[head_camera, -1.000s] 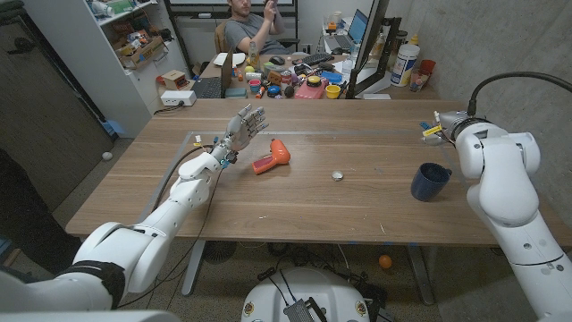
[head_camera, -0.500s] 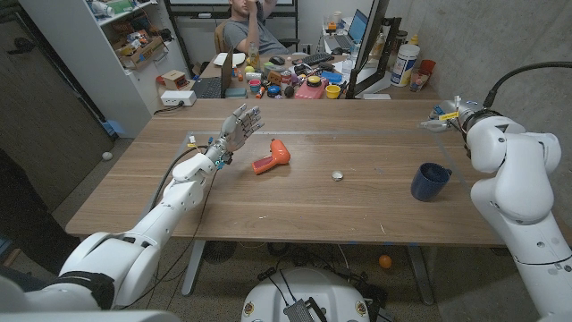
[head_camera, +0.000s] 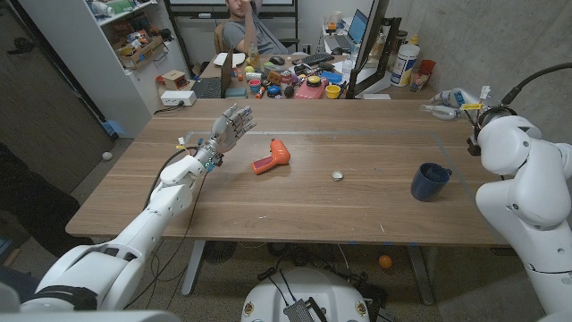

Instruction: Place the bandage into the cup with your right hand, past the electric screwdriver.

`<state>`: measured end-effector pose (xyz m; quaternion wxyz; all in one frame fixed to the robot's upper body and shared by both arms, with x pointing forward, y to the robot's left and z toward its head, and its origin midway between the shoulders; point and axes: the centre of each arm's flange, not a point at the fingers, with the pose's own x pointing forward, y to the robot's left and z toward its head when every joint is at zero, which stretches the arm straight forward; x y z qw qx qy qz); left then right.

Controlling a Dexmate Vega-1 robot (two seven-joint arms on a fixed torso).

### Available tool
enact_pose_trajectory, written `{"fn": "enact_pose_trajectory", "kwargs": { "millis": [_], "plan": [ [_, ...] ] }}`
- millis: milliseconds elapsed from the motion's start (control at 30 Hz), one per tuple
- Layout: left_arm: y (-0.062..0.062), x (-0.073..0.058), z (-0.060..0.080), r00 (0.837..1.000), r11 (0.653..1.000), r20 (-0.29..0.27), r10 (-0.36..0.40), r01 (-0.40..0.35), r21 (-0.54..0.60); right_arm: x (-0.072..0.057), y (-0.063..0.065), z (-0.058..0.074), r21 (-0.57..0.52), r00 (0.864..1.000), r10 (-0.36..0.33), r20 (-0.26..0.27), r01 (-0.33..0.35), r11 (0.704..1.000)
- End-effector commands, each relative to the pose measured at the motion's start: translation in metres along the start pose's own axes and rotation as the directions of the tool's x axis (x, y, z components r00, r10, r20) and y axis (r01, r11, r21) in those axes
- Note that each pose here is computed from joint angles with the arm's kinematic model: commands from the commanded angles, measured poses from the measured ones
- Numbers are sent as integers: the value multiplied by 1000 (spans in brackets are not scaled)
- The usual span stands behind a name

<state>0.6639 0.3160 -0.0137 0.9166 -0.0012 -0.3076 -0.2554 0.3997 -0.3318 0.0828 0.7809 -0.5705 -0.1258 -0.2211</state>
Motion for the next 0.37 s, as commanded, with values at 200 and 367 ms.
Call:
{"fn": "enact_pose_trajectory", "kwargs": {
  "millis": [200,367],
  "plan": [
    [13,-42,14,1000,999,28,-3,2,37,-24,11,-3,196,994,-106,31,98,976],
    [19,-54,12,999,999,48,0,-3,53,-27,18,2,218,988,-143,59,127,968]
  ]
}}
